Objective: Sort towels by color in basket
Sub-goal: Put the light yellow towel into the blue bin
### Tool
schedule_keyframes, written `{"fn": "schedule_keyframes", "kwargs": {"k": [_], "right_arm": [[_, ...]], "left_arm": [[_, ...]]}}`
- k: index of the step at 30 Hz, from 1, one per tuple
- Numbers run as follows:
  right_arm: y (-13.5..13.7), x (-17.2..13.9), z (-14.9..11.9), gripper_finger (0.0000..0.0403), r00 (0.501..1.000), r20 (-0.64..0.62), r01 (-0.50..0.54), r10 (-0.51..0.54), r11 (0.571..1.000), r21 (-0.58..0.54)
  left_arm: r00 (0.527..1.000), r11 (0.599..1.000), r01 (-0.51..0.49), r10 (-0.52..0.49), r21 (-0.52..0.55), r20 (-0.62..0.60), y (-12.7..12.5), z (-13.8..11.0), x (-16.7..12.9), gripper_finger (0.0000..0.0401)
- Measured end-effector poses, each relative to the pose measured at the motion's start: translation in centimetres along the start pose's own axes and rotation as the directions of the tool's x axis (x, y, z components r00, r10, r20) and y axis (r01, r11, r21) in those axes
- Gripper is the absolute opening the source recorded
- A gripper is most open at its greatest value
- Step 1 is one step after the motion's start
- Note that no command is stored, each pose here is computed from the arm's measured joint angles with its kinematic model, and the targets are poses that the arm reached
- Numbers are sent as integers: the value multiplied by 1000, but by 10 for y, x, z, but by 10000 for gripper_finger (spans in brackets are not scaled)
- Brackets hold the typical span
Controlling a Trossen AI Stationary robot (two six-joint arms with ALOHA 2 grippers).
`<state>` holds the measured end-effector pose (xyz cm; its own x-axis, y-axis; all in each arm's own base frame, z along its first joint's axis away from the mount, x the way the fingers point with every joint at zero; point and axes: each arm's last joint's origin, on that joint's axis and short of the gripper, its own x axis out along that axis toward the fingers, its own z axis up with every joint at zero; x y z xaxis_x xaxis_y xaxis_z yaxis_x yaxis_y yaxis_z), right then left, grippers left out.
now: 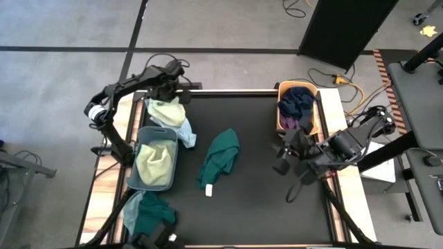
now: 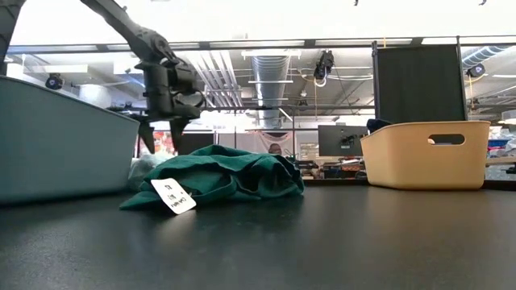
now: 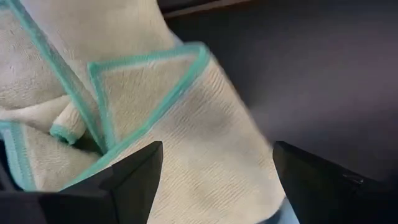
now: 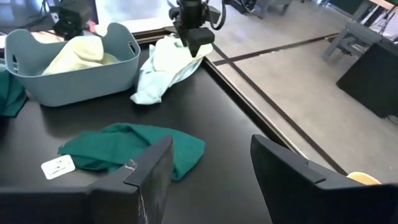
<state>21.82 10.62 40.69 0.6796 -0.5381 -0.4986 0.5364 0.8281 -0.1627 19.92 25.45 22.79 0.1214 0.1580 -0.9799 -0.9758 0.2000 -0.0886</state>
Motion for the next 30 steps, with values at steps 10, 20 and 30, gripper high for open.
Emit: {"fn": "schedule_keyframes", "kwargs": {"k": [10,20,30], "right_arm": [[1,4,-3,206,1000,5,25,-25,1000,-7],[2,5,-5,206,1000,-3,25,-25,1000,-16],[2,5,-6,206,1000,-28,6,-7,999,-42]], "left_arm": [[985,981,-117,134,-152,108,-19,-16,19,290],[986,953,-148,163,-265,37,-11,-30,37,158],[991,993,-73,83,-96,108,-19,-34,1,8]]}}
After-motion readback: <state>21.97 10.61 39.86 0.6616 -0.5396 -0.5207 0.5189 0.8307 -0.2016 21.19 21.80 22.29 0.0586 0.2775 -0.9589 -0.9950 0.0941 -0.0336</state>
